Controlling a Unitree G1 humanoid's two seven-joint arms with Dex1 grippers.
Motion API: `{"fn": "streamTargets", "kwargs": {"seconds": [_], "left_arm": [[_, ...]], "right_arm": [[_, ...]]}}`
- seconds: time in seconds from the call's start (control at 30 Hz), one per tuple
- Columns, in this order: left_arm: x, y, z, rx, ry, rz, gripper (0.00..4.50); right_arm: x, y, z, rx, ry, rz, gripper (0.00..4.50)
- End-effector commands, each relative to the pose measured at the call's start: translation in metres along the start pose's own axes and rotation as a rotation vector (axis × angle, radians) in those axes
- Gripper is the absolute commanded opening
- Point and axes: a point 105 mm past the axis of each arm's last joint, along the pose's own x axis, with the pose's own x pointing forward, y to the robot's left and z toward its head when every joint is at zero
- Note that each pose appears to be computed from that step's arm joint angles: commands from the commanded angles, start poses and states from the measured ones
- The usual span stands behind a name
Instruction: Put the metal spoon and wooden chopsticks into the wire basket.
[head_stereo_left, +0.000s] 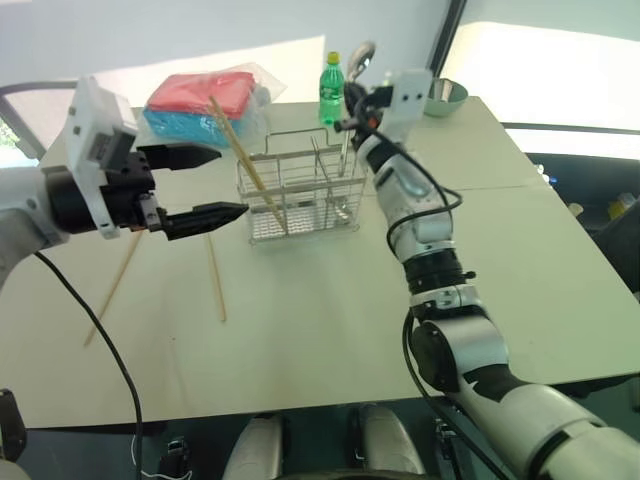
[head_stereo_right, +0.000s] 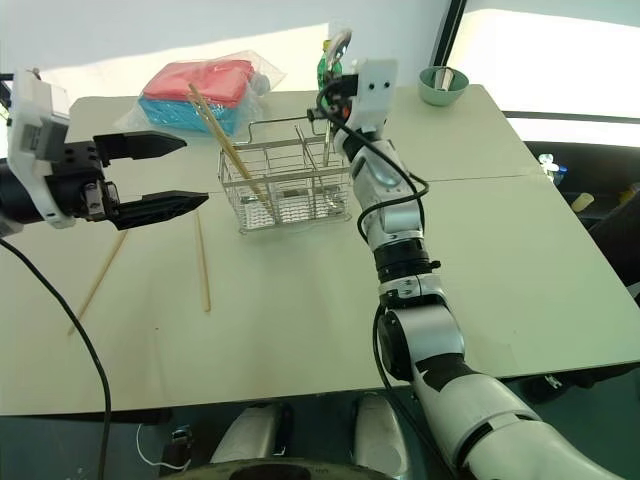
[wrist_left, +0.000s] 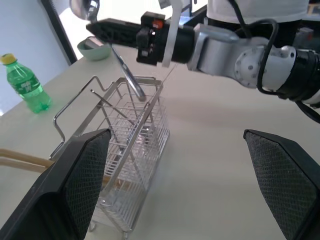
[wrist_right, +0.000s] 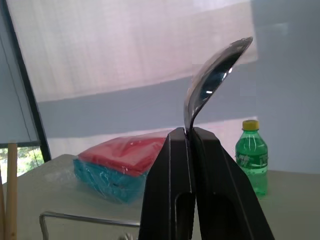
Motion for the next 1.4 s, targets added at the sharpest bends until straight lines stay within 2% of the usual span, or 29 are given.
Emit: {"fn": "streamTargets", "kwargs": {"seconds": [0.03,0.2,0.33,0.53,0.67,0.77,0.9,1.0,1.1,1.27,1.4], "left_arm": [[-0.007,0.002,0.012,0.04,-0.018,0.039,4.5],[-0.008,0.005,0.013,0.039,-0.02,0.053,4.5],[-0.008,0.01,0.013,0.037,-0.022,0.072,4.5],[-0.017,0.034,0.004,-0.008,-0.024,0.196,4.5],[-0.033,0.062,-0.013,-0.061,-0.002,0.38,4.5],[-0.048,0.089,-0.034,-0.148,0.051,0.558,4.5],[-0.064,0.119,-0.07,-0.311,0.16,0.786,4.5],[-0.075,0.136,-0.116,-0.471,0.355,0.991,4.5],[-0.068,0.137,-0.141,-0.554,0.471,0.982,4.5],[-0.055,0.132,-0.17,-0.617,0.625,0.866,4.5],[-0.061,0.139,-0.189,-0.627,0.721,0.879,4.5]], "right_arm": [[0.002,0.002,0.015,-0.004,-0.07,0.003,1.9],[-0.002,-0.008,0.014,-0.034,-0.066,-0.042,4.45],[-0.008,-0.025,0.029,-0.057,-0.095,-0.076,4.45],[-0.019,-0.049,0.093,-0.071,-0.19,-0.035,4.45],[-0.037,-0.04,0.137,-0.057,-0.206,0.172,4.45],[-0.062,-0.023,0.152,-0.085,-0.146,0.392,4.45],[-0.105,-0.002,0.144,-0.144,0.002,0.658,4.45],[-0.145,0.007,0.108,-0.19,0.205,0.788,4.45],[-0.177,0.017,0.084,-0.184,0.338,0.883,4.45],[-0.191,0.02,0.077,-0.155,0.376,0.885,4.45],[-0.193,0.016,0.076,-0.147,0.379,0.846,4.45]]}}
